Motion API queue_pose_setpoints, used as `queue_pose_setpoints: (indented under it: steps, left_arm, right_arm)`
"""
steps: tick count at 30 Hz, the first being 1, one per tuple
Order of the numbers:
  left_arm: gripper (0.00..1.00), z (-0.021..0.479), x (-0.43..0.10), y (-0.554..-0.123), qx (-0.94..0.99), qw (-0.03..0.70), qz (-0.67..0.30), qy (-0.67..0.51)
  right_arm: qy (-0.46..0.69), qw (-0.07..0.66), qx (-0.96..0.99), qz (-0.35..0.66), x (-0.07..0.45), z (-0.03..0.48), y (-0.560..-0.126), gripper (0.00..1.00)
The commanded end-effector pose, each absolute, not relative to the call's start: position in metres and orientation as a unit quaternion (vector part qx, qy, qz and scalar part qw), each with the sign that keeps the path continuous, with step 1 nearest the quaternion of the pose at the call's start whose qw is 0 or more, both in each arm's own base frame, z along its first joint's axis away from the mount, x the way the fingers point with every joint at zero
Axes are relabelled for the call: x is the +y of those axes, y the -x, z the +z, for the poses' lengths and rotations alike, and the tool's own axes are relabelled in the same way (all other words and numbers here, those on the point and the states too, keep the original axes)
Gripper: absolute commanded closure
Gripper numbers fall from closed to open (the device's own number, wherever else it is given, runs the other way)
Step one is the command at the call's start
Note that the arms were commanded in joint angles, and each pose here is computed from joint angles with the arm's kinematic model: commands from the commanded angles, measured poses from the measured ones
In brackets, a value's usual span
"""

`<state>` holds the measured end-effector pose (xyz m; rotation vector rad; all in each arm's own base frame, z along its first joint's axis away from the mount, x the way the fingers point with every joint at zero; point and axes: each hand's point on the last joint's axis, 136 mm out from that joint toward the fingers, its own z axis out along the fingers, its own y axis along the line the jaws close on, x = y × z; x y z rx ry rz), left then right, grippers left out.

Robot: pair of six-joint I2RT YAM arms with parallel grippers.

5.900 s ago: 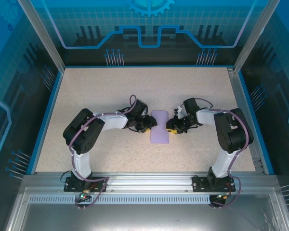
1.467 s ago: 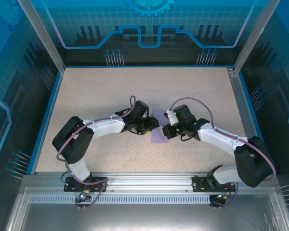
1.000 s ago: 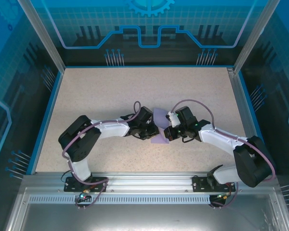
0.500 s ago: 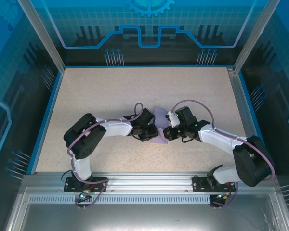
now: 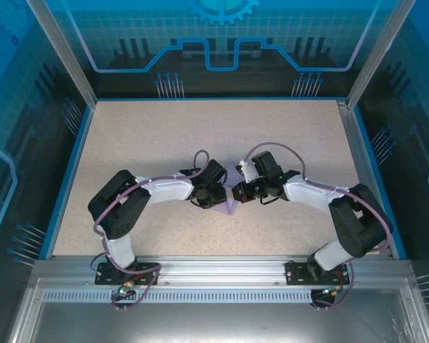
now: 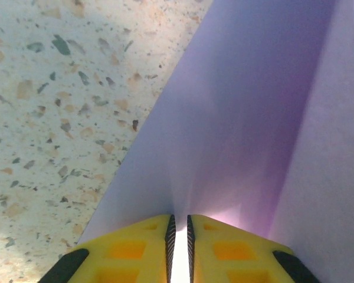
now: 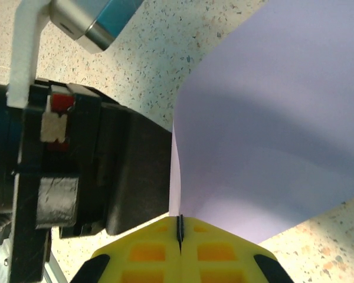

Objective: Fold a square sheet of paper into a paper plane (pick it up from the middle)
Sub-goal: Fold the triangle a second time at the center of the table.

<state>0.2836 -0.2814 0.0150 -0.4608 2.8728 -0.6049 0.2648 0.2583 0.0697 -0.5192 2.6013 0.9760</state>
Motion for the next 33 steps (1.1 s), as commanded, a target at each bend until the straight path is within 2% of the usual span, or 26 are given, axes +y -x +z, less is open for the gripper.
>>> queue_pose_setpoints:
  steps: [1,13,33]
  left_arm:
    - [0.83,0.015,-0.268,-0.280,0.970,0.087,-0.175,0.147]
    - [0.83,0.019,-0.263,-0.276,0.968,0.094,-0.178,0.148]
    - [0.86,0.012,-0.254,-0.271,0.971,0.092,-0.161,0.152]
  right_arm:
    - [0.183,0.134,0.910,0.348,0.260,0.065,-0.265,0.96]
    - [0.159,0.103,0.927,0.324,0.248,0.040,-0.270,0.97]
    - [0.166,0.090,0.937,0.293,0.245,0.028,-0.282,0.95]
